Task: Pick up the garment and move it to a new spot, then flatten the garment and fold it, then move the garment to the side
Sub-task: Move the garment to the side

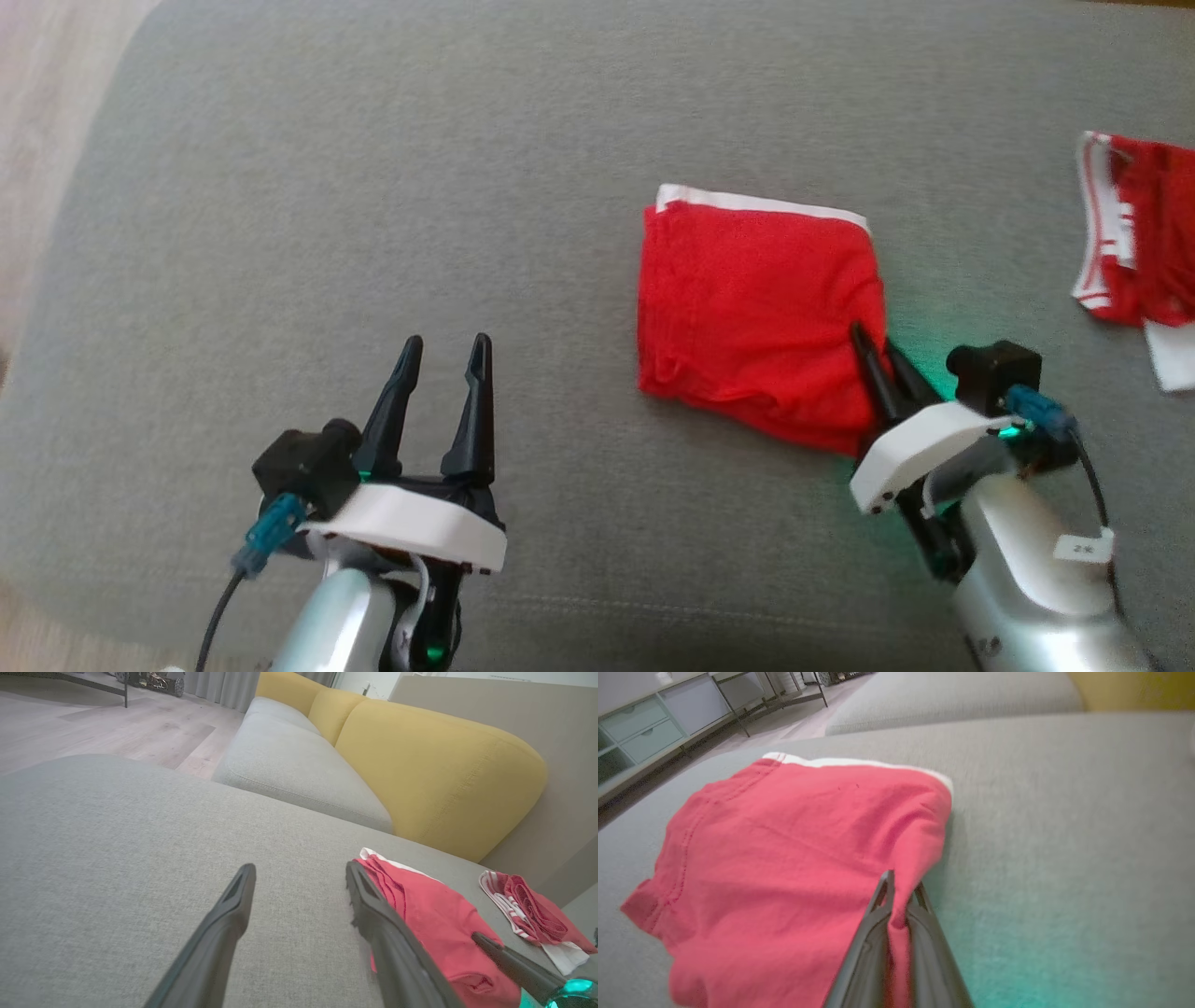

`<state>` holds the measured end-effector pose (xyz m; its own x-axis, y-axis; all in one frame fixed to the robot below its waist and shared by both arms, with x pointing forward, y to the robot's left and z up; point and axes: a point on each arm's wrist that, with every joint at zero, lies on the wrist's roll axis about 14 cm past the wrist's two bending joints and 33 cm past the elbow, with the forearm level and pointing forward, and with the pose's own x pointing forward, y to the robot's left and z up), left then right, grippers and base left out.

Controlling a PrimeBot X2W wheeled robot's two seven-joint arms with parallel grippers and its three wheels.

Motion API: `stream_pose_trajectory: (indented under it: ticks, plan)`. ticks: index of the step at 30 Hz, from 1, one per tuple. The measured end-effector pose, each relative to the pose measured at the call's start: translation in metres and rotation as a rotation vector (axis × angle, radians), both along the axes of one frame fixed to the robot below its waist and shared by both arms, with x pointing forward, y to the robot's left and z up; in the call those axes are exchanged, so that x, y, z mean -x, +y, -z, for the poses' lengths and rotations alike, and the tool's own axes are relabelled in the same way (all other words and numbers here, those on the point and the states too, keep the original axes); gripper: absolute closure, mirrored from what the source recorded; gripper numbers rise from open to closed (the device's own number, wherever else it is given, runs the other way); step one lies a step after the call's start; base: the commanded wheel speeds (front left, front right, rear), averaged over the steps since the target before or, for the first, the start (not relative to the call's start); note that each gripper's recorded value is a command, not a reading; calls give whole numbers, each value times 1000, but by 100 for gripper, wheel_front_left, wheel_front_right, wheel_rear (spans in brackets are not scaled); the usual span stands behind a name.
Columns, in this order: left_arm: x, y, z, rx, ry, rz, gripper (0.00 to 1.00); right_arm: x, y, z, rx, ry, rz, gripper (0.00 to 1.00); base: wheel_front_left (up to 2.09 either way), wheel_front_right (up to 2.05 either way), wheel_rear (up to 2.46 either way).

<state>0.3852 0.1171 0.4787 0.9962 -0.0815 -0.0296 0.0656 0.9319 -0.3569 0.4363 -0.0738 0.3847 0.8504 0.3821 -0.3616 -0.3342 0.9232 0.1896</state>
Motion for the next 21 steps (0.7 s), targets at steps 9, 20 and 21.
stream_pose_trajectory:
  ticks: [9,20,21]
  plan:
    - [-10,-39,-9,12,-37,120,0,-17,-35,-59,322,-312,-151,100,0,0,0]
    - [-54,-117,-27,45,-137,348,0,-48,-153,-115,615,-329,-88,100,0,0,0]
    - [-57,-124,-25,48,-137,371,0,-52,-167,-118,631,-321,-67,100,0,0,0]
